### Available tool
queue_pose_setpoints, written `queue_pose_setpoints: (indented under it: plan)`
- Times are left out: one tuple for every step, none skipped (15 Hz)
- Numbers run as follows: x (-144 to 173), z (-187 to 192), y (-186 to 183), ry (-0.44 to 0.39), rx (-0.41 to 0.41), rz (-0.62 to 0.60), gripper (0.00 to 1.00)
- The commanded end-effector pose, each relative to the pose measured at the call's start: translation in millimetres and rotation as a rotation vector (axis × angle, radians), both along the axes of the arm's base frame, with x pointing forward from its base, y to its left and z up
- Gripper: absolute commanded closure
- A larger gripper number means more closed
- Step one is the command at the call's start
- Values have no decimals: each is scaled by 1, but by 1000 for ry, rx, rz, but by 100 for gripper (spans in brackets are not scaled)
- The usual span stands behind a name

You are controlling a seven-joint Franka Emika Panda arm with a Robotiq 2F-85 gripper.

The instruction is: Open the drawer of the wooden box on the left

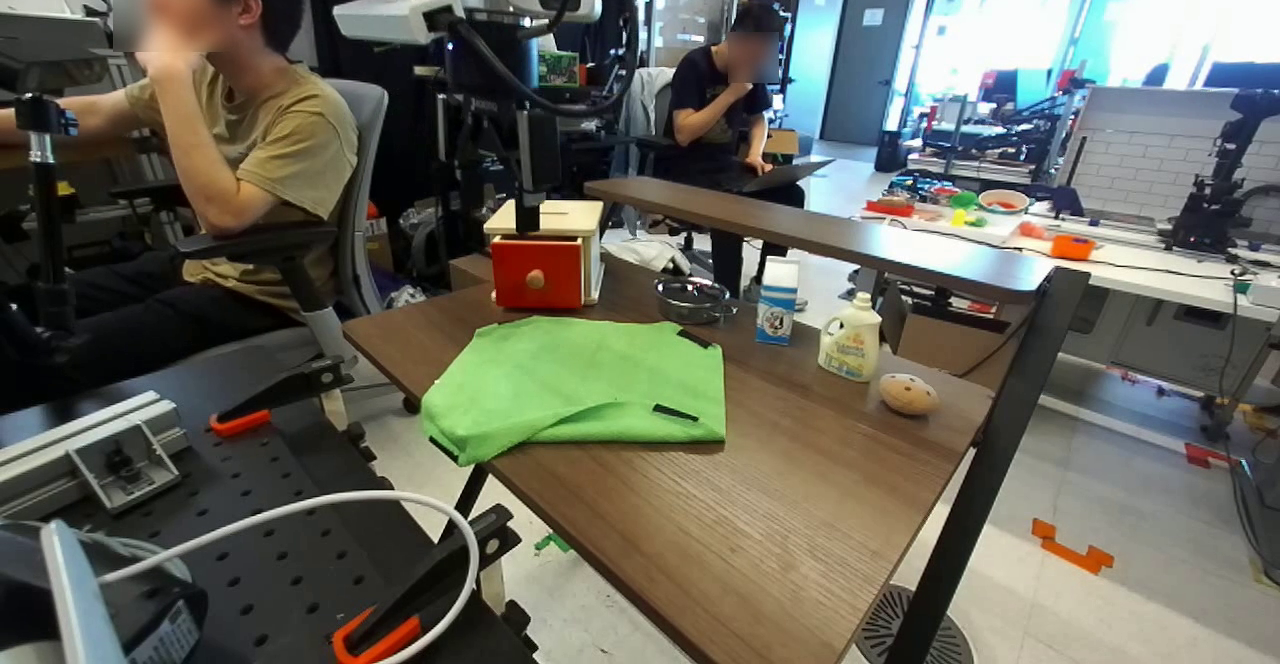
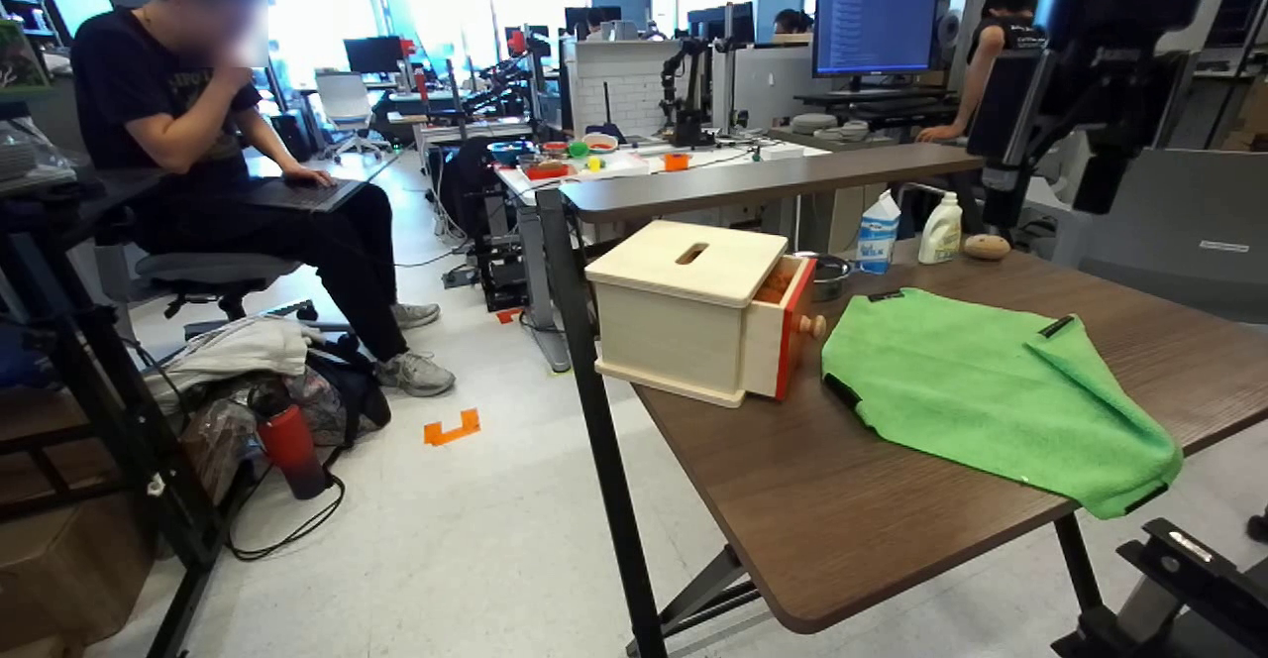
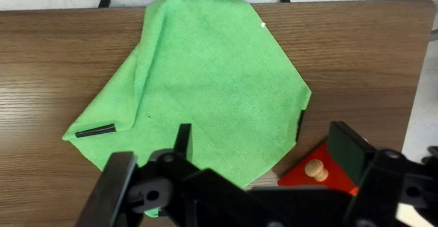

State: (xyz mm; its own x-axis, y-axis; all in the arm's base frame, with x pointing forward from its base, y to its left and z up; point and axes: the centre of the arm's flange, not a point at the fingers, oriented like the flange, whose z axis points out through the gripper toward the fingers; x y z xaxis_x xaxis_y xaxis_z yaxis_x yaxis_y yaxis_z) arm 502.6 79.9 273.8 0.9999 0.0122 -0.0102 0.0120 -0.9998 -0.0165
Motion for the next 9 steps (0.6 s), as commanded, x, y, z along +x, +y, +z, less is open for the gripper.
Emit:
queue_pose_setpoints:
  plan:
    - [29,-34,16,-9,43,113,0]
    - [34,-44,19,-8,35,184,0]
    - [38,-53,23,-13,28,247,0]
    - [42,-61,26,-11,28,301,0]
    - [47,-68,29,-23,26,354,0]
    - [54,-74,33,-38,23,405,0]
    - [59,-80,35,-64,20,451,0]
    - [66,-85,39,-97,25,493,0]
    - [72,-88,42,-136,33,530,0]
